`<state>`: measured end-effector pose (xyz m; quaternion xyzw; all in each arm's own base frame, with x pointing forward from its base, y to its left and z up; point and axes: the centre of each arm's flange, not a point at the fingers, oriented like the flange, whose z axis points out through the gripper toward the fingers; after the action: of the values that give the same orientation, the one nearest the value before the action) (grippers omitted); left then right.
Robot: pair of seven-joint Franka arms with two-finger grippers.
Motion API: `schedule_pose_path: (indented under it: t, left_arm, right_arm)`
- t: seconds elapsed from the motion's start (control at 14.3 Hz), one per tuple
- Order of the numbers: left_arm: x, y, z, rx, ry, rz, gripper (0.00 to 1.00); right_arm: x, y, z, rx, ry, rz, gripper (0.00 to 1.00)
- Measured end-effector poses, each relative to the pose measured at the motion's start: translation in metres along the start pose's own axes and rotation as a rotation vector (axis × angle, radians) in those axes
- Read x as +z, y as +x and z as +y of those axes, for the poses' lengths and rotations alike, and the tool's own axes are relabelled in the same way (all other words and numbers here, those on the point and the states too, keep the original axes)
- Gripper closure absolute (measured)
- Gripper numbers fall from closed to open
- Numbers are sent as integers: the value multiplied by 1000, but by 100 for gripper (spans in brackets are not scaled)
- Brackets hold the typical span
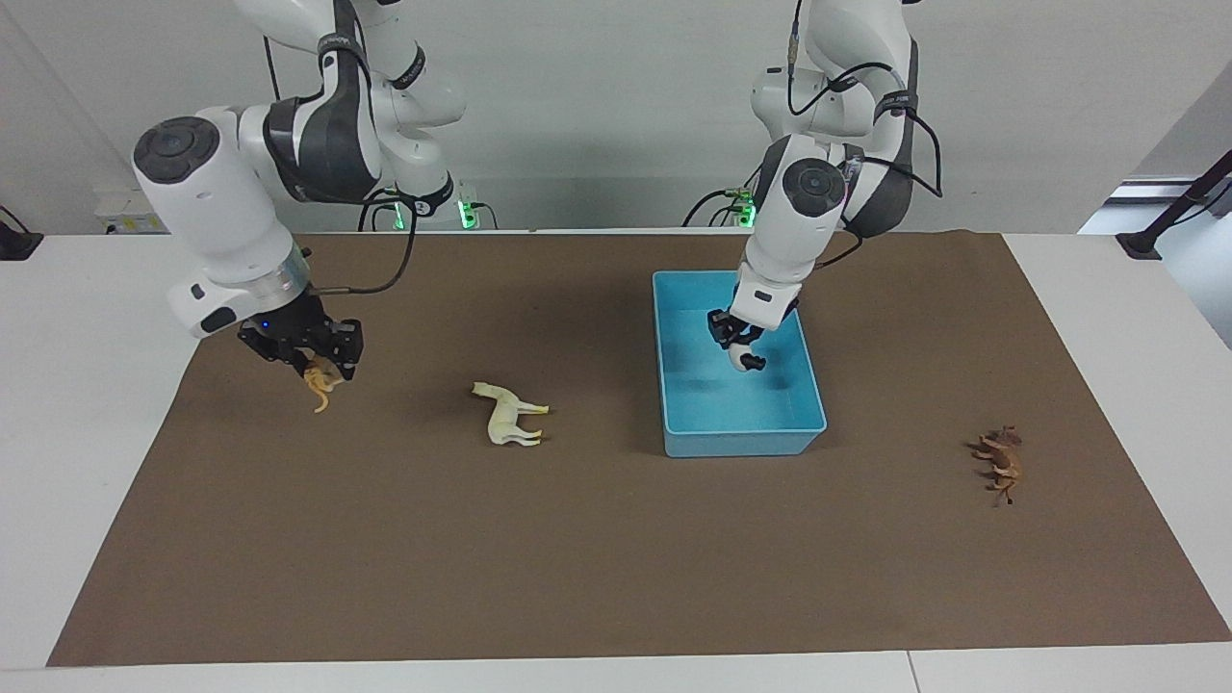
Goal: Put all toys into storage box
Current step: 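Drop the panda into the box while the right gripper lifts the tiger, then carry the tan tiger into the box with the right gripper and release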
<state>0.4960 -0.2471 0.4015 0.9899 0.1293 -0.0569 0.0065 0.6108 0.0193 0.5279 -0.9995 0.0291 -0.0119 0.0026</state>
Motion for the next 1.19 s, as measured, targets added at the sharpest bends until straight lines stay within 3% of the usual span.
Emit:
schedule_pose_path:
  t: [0.07, 0.21, 0.42, 0.84, 0.98, 1.19]
  left_arm:
    - [1, -2, -4, -4, 0, 0, 37]
    - [-5, -3, -7, -6, -7, 10, 32]
    - [-11, -3, -7, -7, -18, 24, 2]
    - [-31, 16, -18, 10, -34, 88, 0]
    - [-46, 49, -54, 15, -12, 129, 0]
    - [-80, 113, -152, 126, 2, 129, 0]
  right_arm:
    - [-14, -4, -7, -12, 3, 6, 44]
    - [-32, -10, -19, -28, 9, 21, 44]
    - [-44, -17, -36, -34, 15, 35, 44]
    - [-67, -42, -136, 26, 42, 70, 44]
    - [-72, -55, -172, 43, 52, 76, 44]
    - [-85, -68, -207, 61, 76, 103, 44]
